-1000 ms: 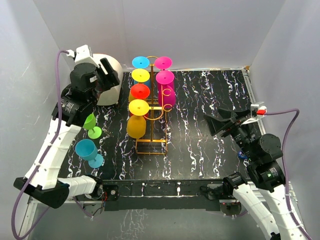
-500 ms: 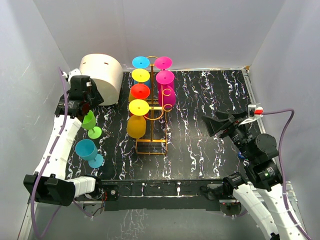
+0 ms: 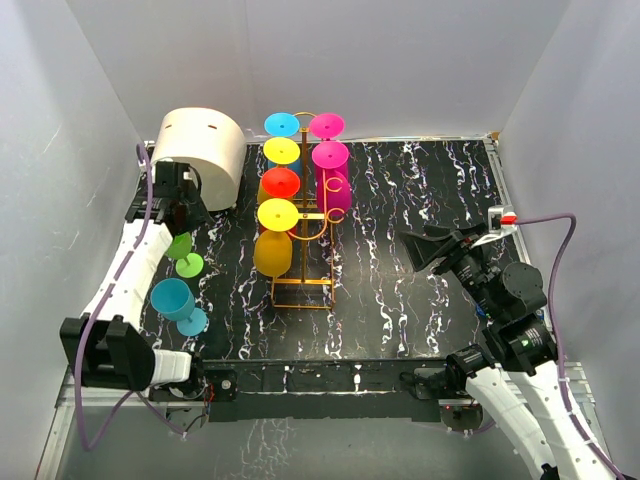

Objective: Place the wine glass upside down on the wine glass rack

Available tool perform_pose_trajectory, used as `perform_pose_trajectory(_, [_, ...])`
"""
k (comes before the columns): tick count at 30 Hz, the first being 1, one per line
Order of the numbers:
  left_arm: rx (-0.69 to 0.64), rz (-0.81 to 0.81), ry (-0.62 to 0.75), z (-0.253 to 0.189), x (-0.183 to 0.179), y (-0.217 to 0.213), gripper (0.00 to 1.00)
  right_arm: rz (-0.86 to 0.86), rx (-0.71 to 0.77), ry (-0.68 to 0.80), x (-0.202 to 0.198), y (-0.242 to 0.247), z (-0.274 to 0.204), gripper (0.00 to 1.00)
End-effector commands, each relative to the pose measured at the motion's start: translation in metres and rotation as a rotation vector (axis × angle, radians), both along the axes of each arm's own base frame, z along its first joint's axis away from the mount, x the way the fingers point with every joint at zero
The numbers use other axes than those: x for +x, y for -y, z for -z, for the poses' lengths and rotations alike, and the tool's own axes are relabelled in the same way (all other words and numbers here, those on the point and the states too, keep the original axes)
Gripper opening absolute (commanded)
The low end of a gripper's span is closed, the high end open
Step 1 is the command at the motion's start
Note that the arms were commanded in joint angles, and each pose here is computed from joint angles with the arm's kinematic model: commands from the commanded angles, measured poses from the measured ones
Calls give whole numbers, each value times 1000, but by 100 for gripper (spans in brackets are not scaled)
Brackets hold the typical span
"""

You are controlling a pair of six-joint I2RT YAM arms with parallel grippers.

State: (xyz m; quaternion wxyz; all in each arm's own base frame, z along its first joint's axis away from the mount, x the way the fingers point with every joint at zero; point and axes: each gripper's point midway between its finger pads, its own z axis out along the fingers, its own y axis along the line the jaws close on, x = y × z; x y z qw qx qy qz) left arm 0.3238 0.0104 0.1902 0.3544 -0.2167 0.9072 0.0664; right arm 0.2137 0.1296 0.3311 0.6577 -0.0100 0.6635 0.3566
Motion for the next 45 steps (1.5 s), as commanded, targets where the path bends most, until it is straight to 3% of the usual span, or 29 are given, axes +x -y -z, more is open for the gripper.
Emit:
perform_pose_trajectory(1, [-29,9,14,2,18,-3,56,3,28,51,-2,1,-16,75])
perform_pose_trajectory(6, [-50,-20,-39,22,26,-14,44,30,23,55,-5,7,-15,75])
perform_pose_trajectory(17, [-35,2,-59,17,16,-16,1,42,24,54,-3,9,-14,75])
perform_pose_trajectory(25, [-12,26,-60,9,10,-18,0,43,37,49,-3,9,-17,75])
perform_pose_trajectory(29, [-32,43,2,-17,6,-13,0,50,49,38,-2,10,-16,75])
perform_pose_trajectory(40, [-67,94,274,-120,-7,-3,0,47,193,-80,14,1,-3,74])
perform_pose_trajectory(45, [-109,191,450,-175,-8,15,0,10,261,-106,13,-6,-4,74])
